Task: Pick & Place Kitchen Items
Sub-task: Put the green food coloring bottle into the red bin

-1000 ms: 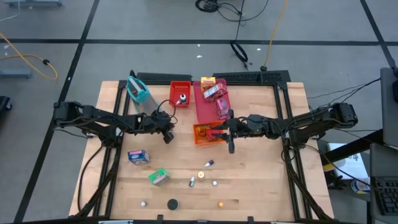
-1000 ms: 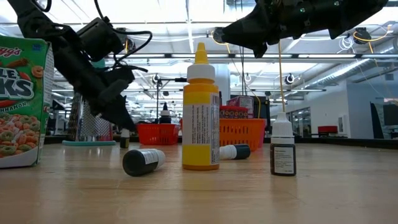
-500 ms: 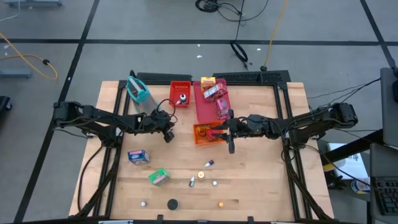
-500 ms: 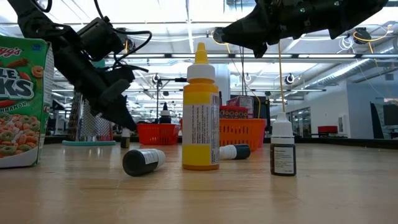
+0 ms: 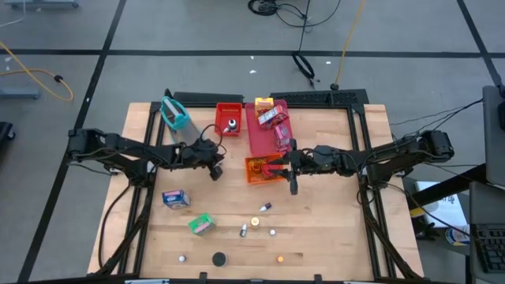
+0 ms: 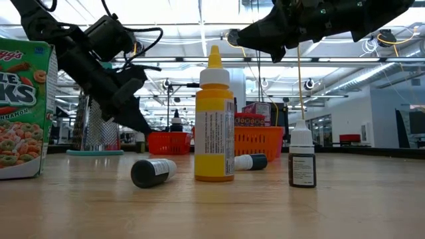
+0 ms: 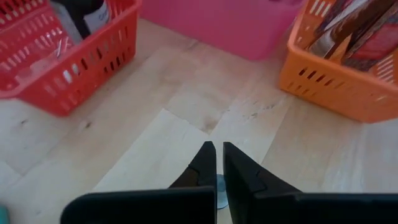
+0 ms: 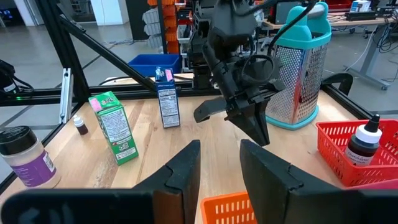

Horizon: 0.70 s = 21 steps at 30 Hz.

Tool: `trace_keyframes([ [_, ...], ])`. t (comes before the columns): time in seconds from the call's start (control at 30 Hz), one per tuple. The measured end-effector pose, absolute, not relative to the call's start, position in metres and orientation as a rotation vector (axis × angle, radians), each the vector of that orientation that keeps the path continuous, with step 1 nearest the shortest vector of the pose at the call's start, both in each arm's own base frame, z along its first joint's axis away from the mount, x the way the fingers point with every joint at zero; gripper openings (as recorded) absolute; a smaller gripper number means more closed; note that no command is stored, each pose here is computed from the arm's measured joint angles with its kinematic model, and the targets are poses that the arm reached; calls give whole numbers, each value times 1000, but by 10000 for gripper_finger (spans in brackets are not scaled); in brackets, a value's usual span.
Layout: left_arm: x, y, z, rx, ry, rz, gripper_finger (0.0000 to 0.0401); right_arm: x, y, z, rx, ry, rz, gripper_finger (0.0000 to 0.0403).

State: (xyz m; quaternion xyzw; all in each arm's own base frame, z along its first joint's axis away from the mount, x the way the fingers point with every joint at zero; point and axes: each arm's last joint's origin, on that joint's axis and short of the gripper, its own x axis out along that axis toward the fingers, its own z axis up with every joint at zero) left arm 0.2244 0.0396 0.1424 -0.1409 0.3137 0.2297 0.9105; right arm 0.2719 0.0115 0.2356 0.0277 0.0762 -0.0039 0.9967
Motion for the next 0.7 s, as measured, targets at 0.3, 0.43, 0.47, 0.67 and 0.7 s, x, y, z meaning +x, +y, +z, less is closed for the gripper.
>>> trace_keyframes([
  [0.3,246,53,178,-233,595,522,1,272,11,235,55,155,-8,105],
  [0.43,255,68,204,-198,596,573,0,272,12,235,55,155,-8,105],
  [0.47,257,72,210,-193,594,582,0,272,11,235,55,156,-8,105],
  [0.67,258,101,237,-182,549,668,0,272,12,235,55,159,-8,105],
  [0.7,257,107,240,-186,540,694,0,272,12,235,55,159,-8,105],
])
